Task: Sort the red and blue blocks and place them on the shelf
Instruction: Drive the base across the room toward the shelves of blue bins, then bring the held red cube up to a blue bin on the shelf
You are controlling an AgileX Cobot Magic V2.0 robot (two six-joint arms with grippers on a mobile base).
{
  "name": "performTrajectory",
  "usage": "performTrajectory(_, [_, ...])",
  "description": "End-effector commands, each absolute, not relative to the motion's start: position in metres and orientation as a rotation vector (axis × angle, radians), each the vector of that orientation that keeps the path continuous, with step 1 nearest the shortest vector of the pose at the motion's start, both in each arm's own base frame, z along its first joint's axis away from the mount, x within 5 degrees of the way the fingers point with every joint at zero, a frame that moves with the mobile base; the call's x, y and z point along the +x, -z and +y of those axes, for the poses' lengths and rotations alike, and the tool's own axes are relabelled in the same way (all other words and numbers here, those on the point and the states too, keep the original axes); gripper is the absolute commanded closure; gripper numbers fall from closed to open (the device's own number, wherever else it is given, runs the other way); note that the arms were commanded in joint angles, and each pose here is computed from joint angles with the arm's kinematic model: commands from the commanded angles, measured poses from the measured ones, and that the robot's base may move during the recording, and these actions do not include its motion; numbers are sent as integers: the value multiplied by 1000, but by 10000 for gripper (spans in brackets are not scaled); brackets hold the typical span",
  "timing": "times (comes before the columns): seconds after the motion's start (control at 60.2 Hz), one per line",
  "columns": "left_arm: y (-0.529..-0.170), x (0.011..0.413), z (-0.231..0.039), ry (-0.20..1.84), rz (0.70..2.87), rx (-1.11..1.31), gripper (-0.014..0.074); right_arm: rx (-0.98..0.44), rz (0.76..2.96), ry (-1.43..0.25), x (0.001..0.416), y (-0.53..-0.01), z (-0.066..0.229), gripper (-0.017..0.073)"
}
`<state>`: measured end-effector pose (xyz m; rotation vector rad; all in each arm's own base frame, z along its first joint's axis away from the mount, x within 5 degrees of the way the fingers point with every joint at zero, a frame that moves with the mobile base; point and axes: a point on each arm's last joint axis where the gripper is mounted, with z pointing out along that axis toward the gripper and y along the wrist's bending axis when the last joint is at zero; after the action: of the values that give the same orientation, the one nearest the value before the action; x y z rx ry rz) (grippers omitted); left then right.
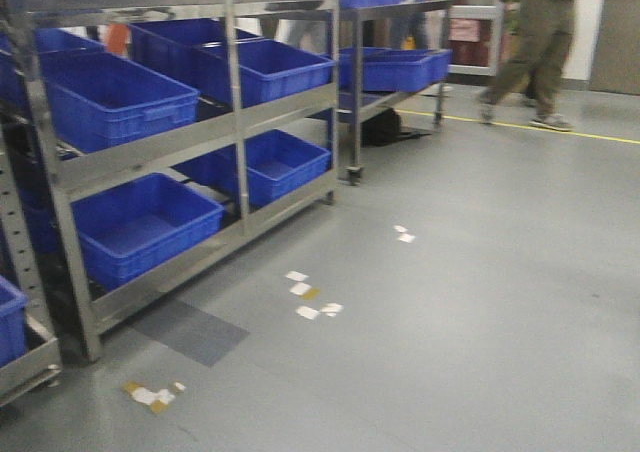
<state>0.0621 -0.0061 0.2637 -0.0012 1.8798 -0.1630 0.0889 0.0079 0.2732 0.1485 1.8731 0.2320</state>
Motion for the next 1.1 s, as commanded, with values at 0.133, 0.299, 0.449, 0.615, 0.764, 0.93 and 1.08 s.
performTrajectory(0.133, [-280,64,-7,182,1781,-4,459,147,1768,-232,91,-289,7,497])
performTrajectory(0.299, [-280,64,-7,182,1781,-4,459,147,1768,-232,91,-289,7,497])
performTrajectory(0.449, [-280,64,-7,182,1781,-4,459,147,1768,-232,91,-289,7,497])
performTrajectory(0.615, [-280,64,-7,182,1781,-4,459,147,1768,-232,91,-289,7,497])
performTrajectory(0.764, [-280,64,-7,182,1781,-4,459,147,1768,-232,91,-289,7,497])
performTrajectory(0.93, [-280,64,-7,182,1781,-4,459,147,1768,-232,91,-289,7,497])
performTrajectory(1.08, [-280,64,-7,182,1781,-4,459,147,1768,-232,91,-289,7,497])
